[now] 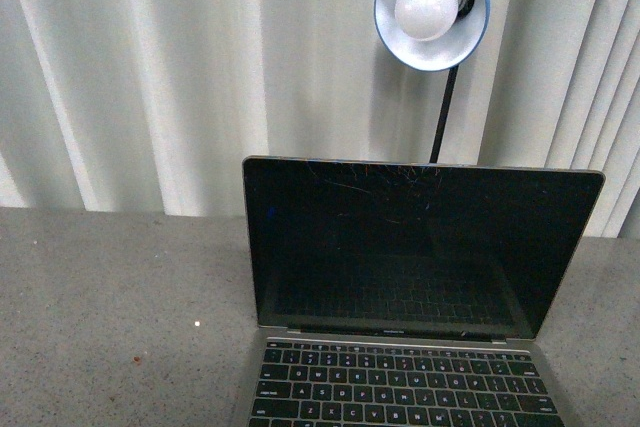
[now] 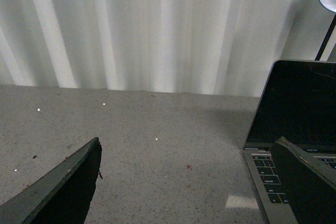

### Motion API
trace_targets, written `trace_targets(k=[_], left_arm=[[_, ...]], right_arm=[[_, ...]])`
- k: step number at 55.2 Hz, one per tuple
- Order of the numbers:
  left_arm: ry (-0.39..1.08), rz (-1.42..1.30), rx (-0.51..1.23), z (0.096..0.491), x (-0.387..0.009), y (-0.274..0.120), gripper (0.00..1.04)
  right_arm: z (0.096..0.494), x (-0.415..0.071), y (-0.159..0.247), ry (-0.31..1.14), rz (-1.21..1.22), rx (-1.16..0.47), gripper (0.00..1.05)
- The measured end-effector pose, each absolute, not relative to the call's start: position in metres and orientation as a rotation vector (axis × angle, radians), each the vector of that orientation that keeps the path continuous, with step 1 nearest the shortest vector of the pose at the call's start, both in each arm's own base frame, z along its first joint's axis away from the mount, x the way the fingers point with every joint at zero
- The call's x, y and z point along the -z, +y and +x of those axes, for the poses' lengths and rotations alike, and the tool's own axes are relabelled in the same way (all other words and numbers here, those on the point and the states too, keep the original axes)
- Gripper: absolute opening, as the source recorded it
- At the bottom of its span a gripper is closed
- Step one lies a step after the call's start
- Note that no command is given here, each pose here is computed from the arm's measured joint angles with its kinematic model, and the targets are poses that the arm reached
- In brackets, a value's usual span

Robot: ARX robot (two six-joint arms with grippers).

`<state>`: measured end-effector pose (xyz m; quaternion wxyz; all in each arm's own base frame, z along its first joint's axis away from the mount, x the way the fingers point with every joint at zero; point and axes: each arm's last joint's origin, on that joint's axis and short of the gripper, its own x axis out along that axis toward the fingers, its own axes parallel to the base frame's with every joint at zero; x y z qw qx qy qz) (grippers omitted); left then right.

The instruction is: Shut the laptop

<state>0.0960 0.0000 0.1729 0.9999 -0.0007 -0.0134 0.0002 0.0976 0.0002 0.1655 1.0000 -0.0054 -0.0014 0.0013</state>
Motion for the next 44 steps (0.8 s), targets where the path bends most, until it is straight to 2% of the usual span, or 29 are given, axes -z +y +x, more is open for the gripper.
trace_targets(k=[7, 9, 13, 18, 29, 37, 44], left_arm=[[-0.014, -0.004, -0.017, 0.096, -0.172, 0.0, 0.98], [0.124, -0.023, -0.157, 0.098, -0.169, -0.001, 0.98], [0.21, 0.0, -0.281, 0.107, -0.169, -0.006, 0.98], [0.174, -0.021, -0.275, 0.113, -0.178, -0.008, 0.98], [0.116, -0.051, -0.244, 0.134, -0.186, -0.008, 0.98], [0.089, -0.05, -0.217, 0.159, -0.191, -0.006, 0.98], [0.037, -0.015, -0.198, 0.194, -0.208, -0.003, 0.98]], right_arm=[[0.098, -0.165, 0.0, -0.003, -0.011, -0.003, 0.97], [0.098, -0.165, 0.0, -0.003, -0.011, -0.003, 0.97], [0.098, -0.165, 0.0, 0.027, -0.015, 0.002, 0.97], [0.104, -0.163, -0.004, 0.076, -0.018, -0.009, 0.97], [0.134, -0.182, -0.02, -0.004, -0.064, 0.009, 0.97], [0.178, -0.203, -0.035, -0.071, -0.165, 0.016, 0.97], [0.227, -0.217, -0.05, -0.071, -0.264, 0.021, 0.97]])
